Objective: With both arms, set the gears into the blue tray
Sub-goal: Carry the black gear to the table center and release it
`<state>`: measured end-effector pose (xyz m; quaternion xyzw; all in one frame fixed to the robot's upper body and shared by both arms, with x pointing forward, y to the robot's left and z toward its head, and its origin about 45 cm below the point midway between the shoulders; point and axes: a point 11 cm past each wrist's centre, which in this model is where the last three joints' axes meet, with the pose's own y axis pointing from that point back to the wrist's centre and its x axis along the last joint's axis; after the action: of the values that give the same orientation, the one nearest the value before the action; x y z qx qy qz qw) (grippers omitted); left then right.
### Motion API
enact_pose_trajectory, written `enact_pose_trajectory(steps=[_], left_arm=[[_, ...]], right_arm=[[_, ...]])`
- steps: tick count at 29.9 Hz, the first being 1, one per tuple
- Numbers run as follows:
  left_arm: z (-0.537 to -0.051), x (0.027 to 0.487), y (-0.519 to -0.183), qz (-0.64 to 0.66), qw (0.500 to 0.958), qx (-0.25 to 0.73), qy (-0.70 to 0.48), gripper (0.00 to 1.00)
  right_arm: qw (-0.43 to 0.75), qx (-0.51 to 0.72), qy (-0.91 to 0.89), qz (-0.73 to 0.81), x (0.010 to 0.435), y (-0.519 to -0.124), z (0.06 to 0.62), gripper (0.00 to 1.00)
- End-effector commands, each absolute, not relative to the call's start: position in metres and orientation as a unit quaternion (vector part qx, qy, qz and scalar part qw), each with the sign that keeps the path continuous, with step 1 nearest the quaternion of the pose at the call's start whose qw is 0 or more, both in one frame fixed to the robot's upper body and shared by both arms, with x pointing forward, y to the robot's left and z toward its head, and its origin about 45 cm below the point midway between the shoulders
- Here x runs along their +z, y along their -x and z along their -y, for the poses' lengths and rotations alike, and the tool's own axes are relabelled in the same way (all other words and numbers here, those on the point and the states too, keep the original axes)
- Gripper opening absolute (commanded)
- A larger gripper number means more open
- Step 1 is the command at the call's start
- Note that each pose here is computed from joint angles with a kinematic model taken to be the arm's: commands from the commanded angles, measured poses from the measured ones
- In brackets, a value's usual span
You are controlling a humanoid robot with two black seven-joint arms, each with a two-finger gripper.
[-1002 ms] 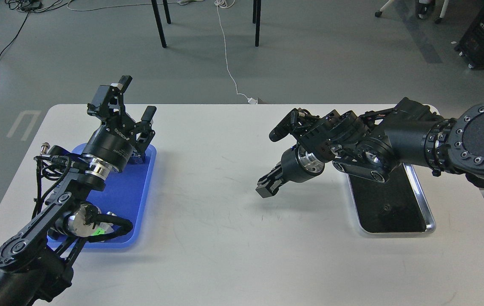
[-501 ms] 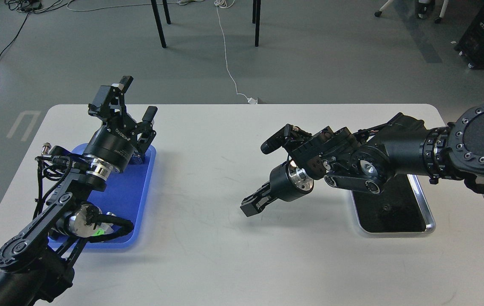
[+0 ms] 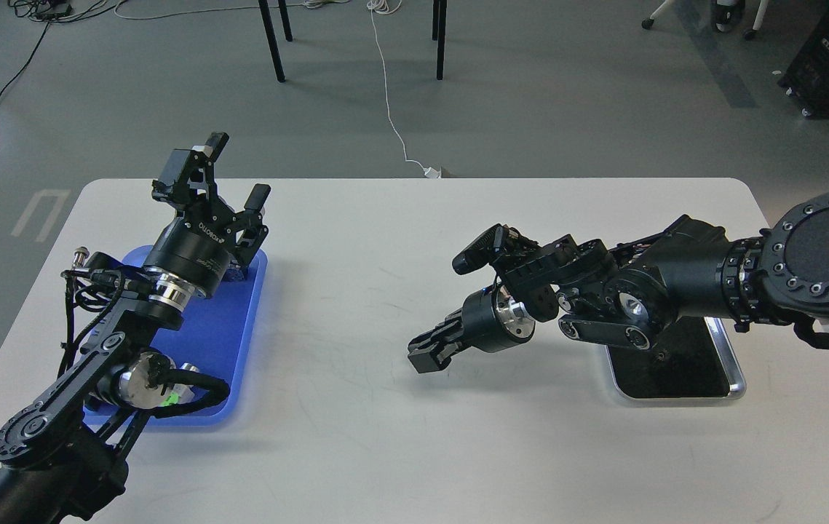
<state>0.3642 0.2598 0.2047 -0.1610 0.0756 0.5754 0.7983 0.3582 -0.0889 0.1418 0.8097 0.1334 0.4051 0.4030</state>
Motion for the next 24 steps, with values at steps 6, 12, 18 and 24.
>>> enact_pose_trajectory(steps=[6,12,18,24], left_arm=[[-0.260,0.205,-0.364,-0.075,0.798,0.576,0.161,0.98],[-0.261,0.205,-0.364,-0.075,0.798,0.576,0.161,0.98],[-0.259,0.205,-0.364,-0.076,0.798,0.575,0.162,0.98],[-0.261,0.205,-0.364,-0.074,0.798,0.575,0.161,0.98]], right_arm=[[0.403,0.405,-0.810,-0.133,0.141,-0.358,0.089,0.42],[0.400,0.407,-0.812,-0.122,0.150,-0.364,0.085,0.63],[0.390,0.429,-0.808,-0.108,0.178,-0.378,0.073,0.94],[0.336,0.410,-0.848,0.012,0.223,-0.409,0.087,0.95]])
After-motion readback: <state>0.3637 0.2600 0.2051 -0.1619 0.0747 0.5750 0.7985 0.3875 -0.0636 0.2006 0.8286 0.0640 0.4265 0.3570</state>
